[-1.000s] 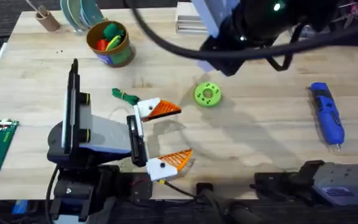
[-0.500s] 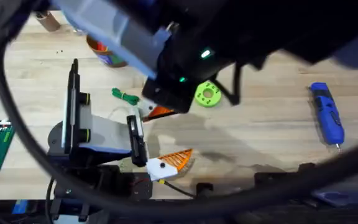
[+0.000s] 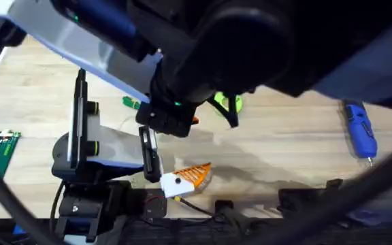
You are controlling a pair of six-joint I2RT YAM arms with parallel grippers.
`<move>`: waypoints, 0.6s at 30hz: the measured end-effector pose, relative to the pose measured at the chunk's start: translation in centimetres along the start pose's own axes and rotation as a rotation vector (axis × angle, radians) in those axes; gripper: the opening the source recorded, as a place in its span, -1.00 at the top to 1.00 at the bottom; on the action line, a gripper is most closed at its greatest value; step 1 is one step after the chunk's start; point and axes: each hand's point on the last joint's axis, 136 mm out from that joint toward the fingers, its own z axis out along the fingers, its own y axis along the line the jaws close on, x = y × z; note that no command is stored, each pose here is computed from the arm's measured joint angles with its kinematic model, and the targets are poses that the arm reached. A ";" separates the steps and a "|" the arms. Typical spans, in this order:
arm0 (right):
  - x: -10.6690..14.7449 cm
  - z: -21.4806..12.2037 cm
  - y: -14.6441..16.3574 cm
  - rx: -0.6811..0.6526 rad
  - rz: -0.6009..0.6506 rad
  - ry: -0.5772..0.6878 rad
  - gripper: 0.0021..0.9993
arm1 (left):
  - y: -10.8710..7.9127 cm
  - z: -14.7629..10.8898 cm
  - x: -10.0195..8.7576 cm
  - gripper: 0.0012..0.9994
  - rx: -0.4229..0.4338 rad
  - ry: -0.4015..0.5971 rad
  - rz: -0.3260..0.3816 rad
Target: Pick up the gripper from the table and insert it into the empty holder that is missing its gripper. Then pick up a screw, insert it into the mounting hole, and use the screwdriver to tighten it. Finally, clean up the table by picking up the vegetable and placing it into the bucket.
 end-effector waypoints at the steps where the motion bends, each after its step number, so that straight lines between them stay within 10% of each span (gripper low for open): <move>1: 0.0 0.2 0.0 -0.002 0.000 0.004 0.99 | 0.0 0.0 0.0 -0.99 0.000 0.000 0.000; 18: 0.3 1.3 -0.1 0.008 -0.002 0.036 0.99 | 0.0 0.0 0.0 -0.99 0.000 0.000 0.000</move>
